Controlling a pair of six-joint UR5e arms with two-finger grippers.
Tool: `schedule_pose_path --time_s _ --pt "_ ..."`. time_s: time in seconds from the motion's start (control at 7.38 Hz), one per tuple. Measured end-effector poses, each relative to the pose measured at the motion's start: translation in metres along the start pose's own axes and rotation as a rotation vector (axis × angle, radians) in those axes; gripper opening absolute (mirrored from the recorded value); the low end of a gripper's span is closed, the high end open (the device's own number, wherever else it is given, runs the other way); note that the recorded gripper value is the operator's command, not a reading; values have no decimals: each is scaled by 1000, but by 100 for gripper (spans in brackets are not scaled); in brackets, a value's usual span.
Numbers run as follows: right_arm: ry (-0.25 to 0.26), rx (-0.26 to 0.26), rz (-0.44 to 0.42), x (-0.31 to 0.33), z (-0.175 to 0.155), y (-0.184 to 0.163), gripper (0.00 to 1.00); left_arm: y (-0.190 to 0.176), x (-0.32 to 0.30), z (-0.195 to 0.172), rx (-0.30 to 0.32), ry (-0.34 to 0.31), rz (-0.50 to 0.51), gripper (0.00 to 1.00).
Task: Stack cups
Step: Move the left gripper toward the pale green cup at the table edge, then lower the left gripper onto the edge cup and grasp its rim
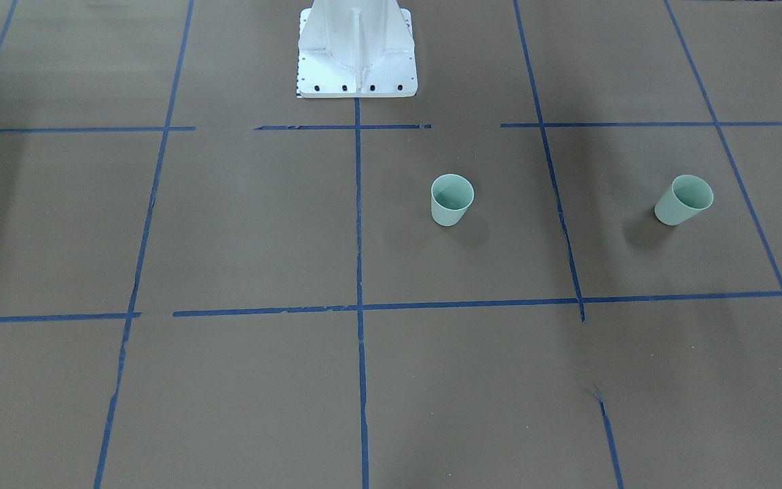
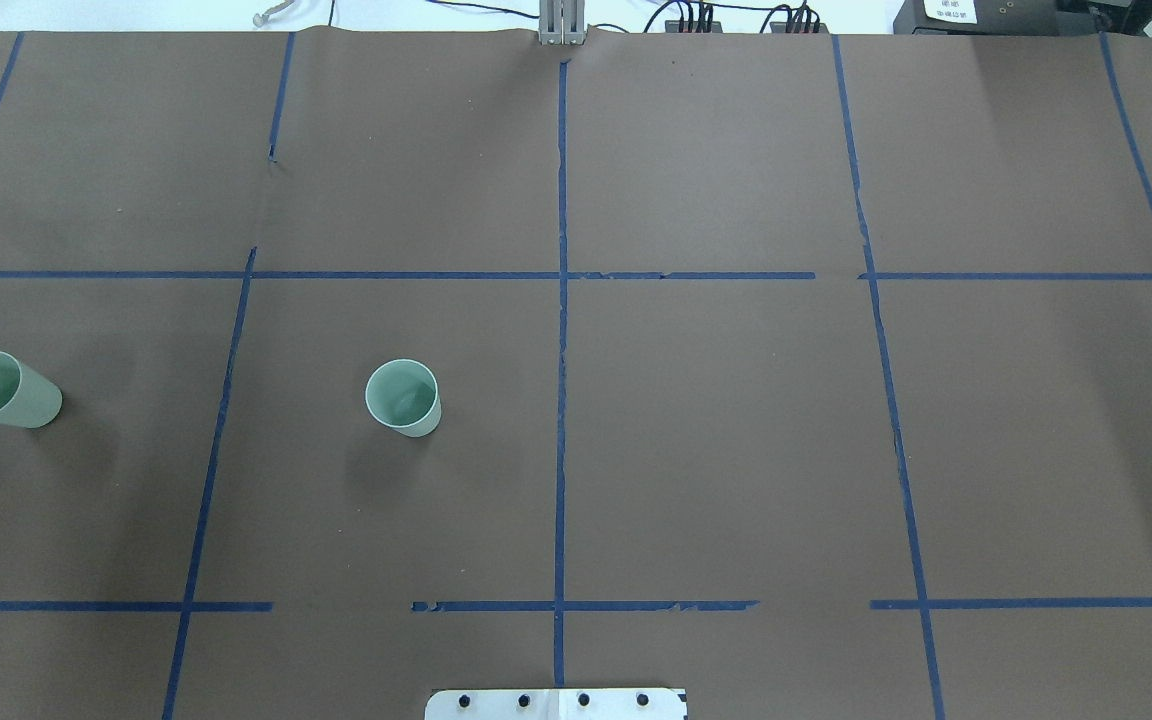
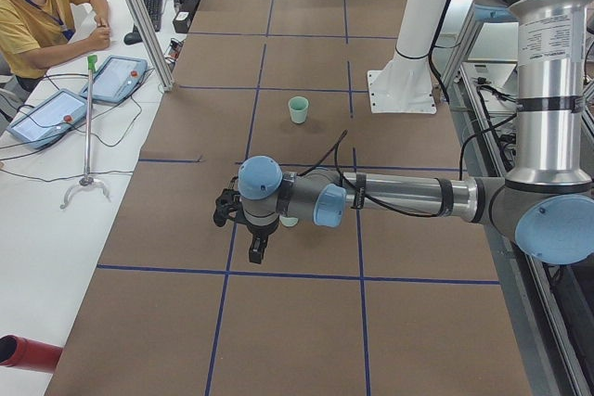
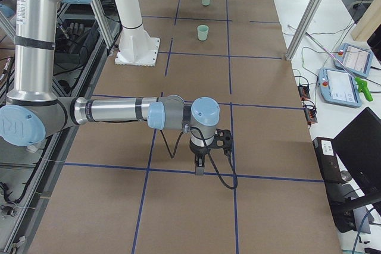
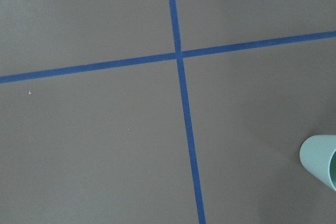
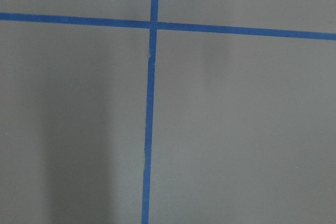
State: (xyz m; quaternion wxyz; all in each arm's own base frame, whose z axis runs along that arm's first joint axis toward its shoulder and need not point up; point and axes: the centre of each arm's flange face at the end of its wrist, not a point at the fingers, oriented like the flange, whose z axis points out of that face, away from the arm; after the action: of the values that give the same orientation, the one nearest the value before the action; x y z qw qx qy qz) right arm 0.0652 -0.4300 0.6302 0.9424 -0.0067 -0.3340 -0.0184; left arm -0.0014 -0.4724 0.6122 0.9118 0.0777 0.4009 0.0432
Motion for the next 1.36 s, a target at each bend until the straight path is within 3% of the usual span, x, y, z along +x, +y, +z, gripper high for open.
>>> schedule_pose_path --time_s 0.41,0.81,0.95,1.08,1.22,1.36 --pt "0 0 0 0 0 0 100 0 77 62 33 -10 -112 100" --pt "0 0 0 0 0 0 100 29 104 96 27 16 -112 100" --pt "0 0 1 0 0 0 100 36 105 103 13 16 -108 79" --pt "0 1 1 0 0 0 100 41 108 108 -1 16 -105 10" --pt "0 1 1 0 0 0 100 44 111 112 -12 16 -111 0" --pt "0 1 1 0 0 0 100 46 113 114 -19 17 -120 0"
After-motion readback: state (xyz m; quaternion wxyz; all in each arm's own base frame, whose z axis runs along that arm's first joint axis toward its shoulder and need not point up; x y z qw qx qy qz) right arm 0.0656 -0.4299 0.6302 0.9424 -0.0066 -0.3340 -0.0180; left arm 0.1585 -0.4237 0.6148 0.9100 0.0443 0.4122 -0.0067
